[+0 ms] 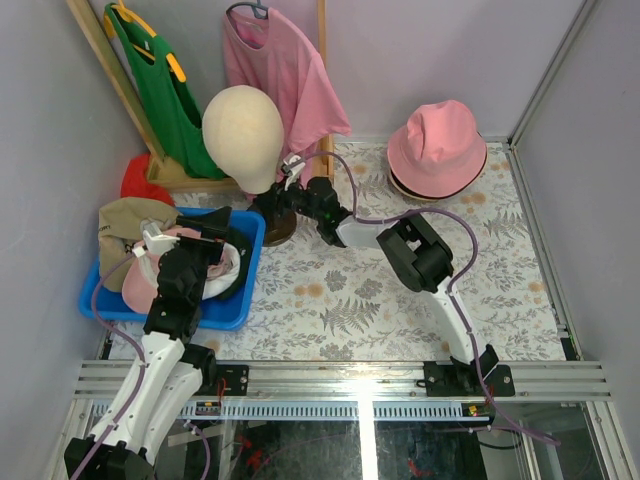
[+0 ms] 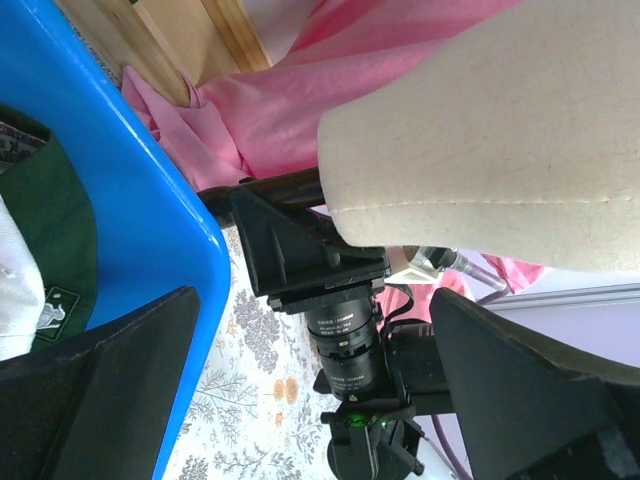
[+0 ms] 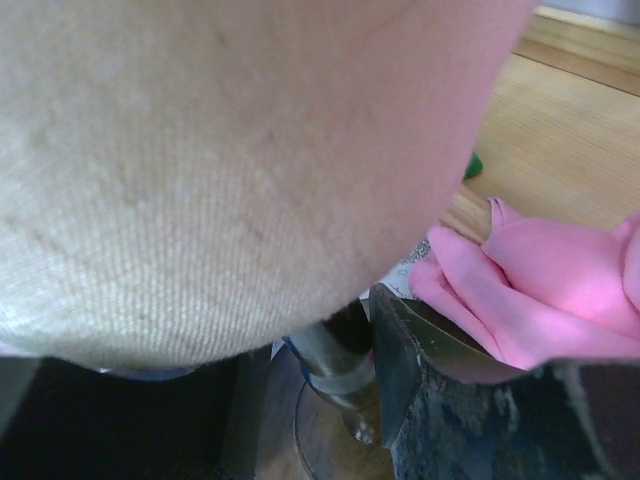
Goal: Stack the hats
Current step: Move the hat stand to the center of the board.
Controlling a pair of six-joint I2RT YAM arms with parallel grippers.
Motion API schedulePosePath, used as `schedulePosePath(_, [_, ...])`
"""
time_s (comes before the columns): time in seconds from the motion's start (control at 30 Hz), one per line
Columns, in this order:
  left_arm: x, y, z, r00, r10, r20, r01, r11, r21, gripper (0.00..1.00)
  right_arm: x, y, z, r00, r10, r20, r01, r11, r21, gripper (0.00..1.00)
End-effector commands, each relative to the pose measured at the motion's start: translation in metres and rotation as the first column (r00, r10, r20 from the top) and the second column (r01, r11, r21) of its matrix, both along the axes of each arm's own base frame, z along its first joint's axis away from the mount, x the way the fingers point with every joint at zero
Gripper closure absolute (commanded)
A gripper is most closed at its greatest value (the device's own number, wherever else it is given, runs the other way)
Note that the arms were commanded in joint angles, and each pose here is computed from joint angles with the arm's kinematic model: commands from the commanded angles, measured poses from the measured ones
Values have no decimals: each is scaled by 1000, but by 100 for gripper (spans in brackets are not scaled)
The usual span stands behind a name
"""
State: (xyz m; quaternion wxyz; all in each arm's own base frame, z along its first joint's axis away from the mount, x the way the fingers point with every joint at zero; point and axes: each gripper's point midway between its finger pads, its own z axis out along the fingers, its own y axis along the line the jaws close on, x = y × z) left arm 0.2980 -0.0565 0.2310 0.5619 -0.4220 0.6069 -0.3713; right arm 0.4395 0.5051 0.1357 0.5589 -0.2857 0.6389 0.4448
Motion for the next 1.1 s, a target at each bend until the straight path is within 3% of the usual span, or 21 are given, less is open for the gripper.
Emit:
schedulePosePath(0.0, [-1, 5, 6, 1000, 22, 21, -22, 999, -24, 2, -11, -5, 35, 999, -27, 42, 25, 999, 35, 79])
schedulePosePath(0.4, [-1, 9, -10, 997, 52, -61, -55, 997, -48, 2, -29, -70, 42, 977, -205, 56, 208, 977, -43, 88])
schedulePosePath(0.7, [5, 13, -35, 972, 89, -218, -98, 995, -28, 3, -48, -148, 34, 896, -443, 12, 442, 892, -91, 91])
schedulePosePath(1.07, [-7, 40, -53, 871, 234, -432, -199, 972, 125, 4, -56, -211, 15, 757, -652, -43, 640, 753, -150, 94])
